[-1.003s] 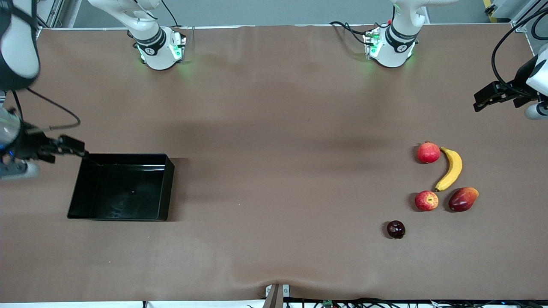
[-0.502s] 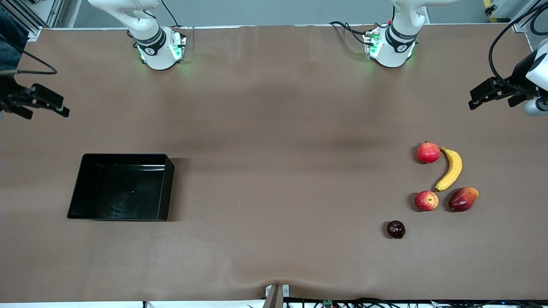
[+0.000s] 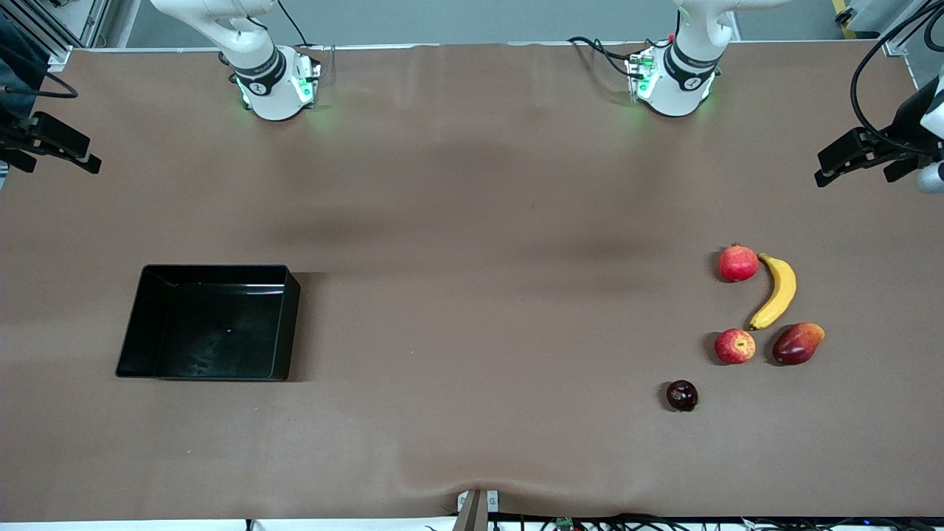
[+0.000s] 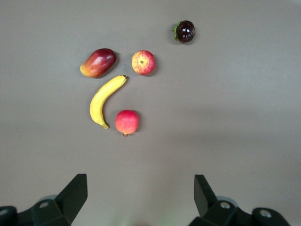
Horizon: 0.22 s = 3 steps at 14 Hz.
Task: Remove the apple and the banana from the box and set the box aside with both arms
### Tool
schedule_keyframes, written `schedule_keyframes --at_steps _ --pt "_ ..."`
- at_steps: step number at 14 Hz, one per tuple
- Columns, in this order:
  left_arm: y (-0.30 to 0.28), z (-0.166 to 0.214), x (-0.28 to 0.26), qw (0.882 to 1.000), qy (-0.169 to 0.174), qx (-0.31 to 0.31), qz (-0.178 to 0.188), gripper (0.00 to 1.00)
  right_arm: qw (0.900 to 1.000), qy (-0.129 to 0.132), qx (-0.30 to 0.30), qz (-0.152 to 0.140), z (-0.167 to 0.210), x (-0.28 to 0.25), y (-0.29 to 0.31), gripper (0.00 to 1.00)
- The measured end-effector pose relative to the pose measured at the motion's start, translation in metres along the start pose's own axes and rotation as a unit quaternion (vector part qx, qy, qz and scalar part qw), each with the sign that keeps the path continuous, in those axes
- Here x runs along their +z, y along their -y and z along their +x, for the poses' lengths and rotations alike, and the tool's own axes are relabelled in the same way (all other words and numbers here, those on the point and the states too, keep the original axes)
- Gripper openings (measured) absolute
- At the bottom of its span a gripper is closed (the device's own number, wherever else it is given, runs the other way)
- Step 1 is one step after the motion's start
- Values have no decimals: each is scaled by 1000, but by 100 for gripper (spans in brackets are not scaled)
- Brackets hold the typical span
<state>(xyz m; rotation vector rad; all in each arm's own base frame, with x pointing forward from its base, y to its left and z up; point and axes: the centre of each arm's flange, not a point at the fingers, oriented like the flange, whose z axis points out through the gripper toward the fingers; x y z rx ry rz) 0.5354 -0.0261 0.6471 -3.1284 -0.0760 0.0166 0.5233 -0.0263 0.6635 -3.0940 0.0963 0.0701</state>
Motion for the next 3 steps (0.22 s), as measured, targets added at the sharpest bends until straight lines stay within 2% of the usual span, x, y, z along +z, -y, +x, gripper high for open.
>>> schedule_keyframes --at_steps 3 --pt "0 0 2 1000 6 0 0 100 1000 12 7 -2 -2 3 -3 100"
